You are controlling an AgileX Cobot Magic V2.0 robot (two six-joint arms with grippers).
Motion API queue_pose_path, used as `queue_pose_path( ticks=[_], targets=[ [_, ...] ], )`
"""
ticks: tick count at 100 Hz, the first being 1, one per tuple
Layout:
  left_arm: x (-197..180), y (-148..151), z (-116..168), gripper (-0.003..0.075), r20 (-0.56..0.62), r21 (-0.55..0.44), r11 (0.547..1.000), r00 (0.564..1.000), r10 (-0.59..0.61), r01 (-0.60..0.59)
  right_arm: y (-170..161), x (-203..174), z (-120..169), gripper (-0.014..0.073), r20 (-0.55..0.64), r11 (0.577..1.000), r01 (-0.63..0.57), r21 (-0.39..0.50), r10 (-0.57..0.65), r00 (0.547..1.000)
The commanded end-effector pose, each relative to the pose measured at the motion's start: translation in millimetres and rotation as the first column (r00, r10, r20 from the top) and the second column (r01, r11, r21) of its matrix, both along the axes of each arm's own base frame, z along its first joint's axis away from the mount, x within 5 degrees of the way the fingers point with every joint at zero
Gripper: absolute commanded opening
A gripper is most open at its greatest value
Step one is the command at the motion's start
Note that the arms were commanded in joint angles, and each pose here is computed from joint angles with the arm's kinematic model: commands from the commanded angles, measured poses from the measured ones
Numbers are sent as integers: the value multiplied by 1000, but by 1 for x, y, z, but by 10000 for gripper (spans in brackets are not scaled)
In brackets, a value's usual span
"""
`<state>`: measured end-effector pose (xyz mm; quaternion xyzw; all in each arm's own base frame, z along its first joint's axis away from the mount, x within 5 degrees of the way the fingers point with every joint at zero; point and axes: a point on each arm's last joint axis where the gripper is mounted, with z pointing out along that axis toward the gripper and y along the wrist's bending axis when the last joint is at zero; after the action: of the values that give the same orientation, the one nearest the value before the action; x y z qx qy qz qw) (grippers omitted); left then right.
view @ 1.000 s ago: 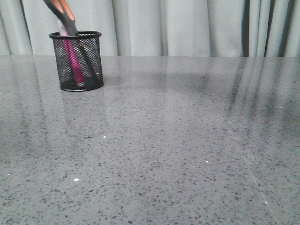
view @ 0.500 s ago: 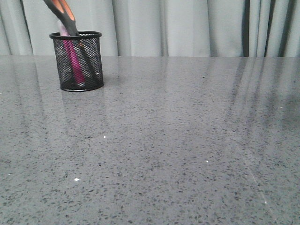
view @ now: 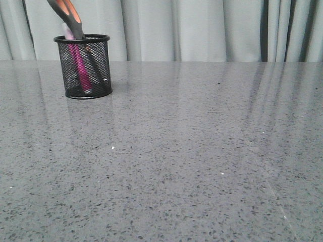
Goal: Put pen and scissors into bin
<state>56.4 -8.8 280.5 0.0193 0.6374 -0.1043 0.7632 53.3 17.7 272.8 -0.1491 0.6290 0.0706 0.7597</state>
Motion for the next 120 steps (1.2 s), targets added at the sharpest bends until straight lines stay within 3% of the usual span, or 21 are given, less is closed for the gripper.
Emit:
queue_pose_path(
  ticks=[1, 18, 110, 120],
  targets=[
    [0, 2, 4, -22, 14, -26, 1000, 1000, 15, -15, -1, -9, -2, -66, 83, 1000, -12, 12, 11, 997],
    [1, 2, 0, -22, 3, -23, 1000, 1000, 15, -15, -2, -11, -16, -68, 85, 1000, -14, 13, 13, 996],
    [1, 2, 0, -22, 3, -23, 1000, 1000, 15, -15, -2, -11, -16, -68, 85, 1000, -14, 13, 13, 996],
    [0, 2, 0, -21, 23, 68, 997, 999, 30, -32, -2, -11, -16, -68, 85, 1000, -14, 13, 13, 996]
  ],
)
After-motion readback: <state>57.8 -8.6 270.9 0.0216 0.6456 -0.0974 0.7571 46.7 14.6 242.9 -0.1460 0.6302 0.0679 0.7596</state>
